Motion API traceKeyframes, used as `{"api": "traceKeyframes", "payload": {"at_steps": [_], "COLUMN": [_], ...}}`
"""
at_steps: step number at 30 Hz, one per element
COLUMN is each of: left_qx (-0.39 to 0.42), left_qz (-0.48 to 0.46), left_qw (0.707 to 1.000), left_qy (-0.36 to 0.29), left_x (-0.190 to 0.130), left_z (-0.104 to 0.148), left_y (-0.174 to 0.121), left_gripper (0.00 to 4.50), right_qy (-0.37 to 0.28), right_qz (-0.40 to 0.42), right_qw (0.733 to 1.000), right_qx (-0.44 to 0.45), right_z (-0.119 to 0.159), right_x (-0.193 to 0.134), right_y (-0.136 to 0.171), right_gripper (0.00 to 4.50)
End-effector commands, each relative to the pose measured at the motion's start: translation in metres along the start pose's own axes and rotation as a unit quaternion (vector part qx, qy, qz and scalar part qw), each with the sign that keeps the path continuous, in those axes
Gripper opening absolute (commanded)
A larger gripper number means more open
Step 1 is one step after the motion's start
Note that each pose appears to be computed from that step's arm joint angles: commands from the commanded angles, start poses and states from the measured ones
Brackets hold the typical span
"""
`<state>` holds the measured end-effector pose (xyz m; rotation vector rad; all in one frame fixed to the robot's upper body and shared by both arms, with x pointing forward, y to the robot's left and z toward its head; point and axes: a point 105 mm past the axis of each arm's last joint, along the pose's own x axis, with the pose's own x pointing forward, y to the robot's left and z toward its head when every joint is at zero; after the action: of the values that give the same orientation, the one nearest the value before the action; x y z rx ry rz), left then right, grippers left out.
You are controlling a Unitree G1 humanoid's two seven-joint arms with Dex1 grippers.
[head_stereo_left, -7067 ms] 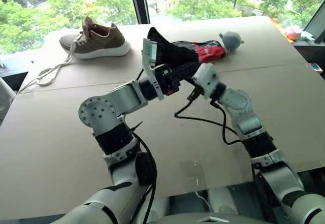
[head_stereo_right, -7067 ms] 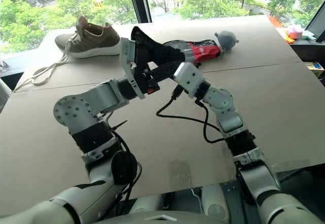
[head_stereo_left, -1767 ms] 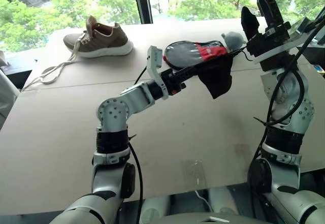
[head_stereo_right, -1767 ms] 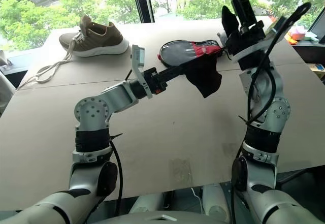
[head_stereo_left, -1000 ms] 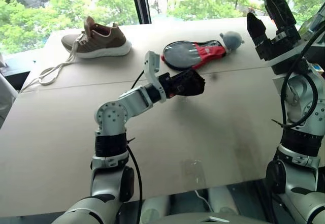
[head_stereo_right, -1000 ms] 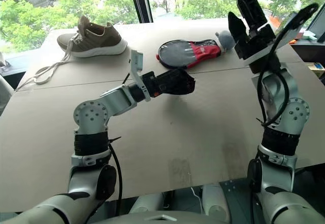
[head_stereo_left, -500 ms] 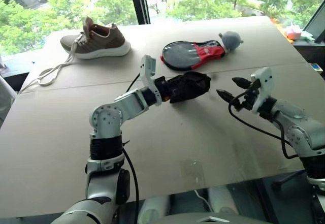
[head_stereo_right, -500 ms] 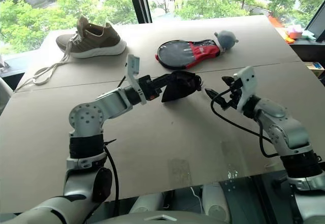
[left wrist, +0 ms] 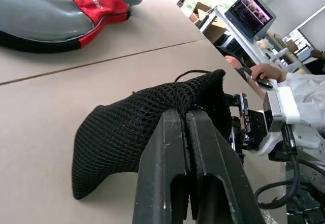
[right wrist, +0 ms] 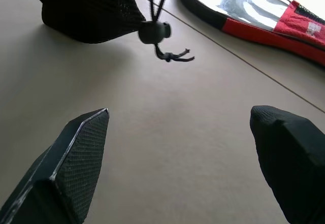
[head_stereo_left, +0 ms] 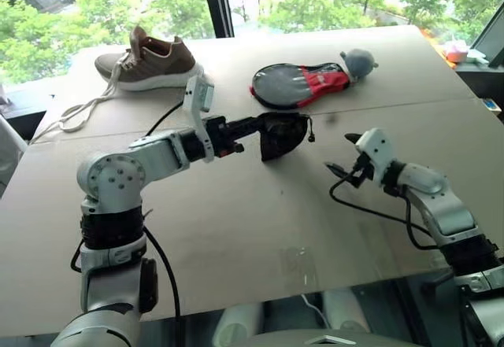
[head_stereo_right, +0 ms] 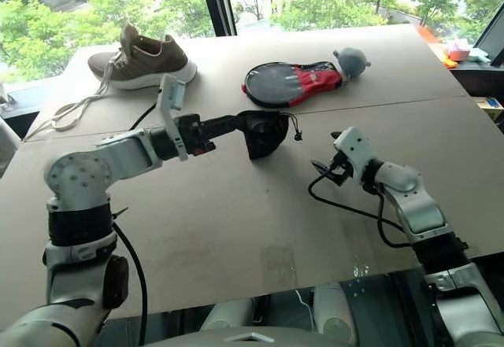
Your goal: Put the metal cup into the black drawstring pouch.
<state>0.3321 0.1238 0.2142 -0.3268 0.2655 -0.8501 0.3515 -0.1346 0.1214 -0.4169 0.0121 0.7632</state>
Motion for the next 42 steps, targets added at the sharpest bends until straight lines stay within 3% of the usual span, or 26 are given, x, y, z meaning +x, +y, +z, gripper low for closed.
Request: {"api": "traceKeyframes", "payload": {"at_steps": [1,4,7,14,18,23,30,34,42], "left_qx": [0.058,0.071,0.077,0.088,0.076,0.133,0.164,0.169,0.163], "left_qz": [-0.007,-0.006,-0.011,0.011,0.033,0.054,0.07,0.082,0.105], "left_qw": [0.998,0.996,0.996,0.995,0.995,0.982,0.972,0.969,0.97], "left_qy": [-0.035,-0.047,-0.038,0.038,0.053,0.122,0.156,0.162,0.149], "left_x": [-0.001,0.001,0.002,-0.014,-0.034,-0.048,-0.046,-0.048,-0.049], "left_z": [0.034,0.046,0.042,-0.011,-0.025,-0.053,-0.084,-0.092,-0.088], "left_y": [-0.011,-0.014,-0.017,-0.01,-0.004,-0.004,-0.006,-0.002,0.007], "left_gripper": [0.0,0.0,0.0,0.0,0.0,0.0,0.0,0.0,0.0], "right_qy": [-0.027,-0.031,-0.033,-0.04,-0.046,-0.059,0.01,-0.033,-0.037], "right_qz": [-0.019,-0.022,-0.023,-0.01,-0.002,-0.013,0.132,0.089,0.063], "right_qw": [0.999,0.999,0.999,0.999,0.999,0.997,0.991,0.994,0.989], "right_qx": [-0.016,-0.015,-0.013,-0.012,-0.015,0.038,-0.008,0.049,0.125], "right_z": [0.015,0.017,0.017,0.022,0.027,0.034,0.013,0.033,0.047], "right_x": [0.0,0.001,0.002,0.003,0.003,0.006,-0.018,0.0,0.046], "right_y": [-0.01,-0.01,-0.009,0.0,0.002,-0.008,0.016,0.012,0.052], "right_gripper": [4.48,4.48,4.48,4.48,4.48,4.48,4.48,4.48,4.48]}}
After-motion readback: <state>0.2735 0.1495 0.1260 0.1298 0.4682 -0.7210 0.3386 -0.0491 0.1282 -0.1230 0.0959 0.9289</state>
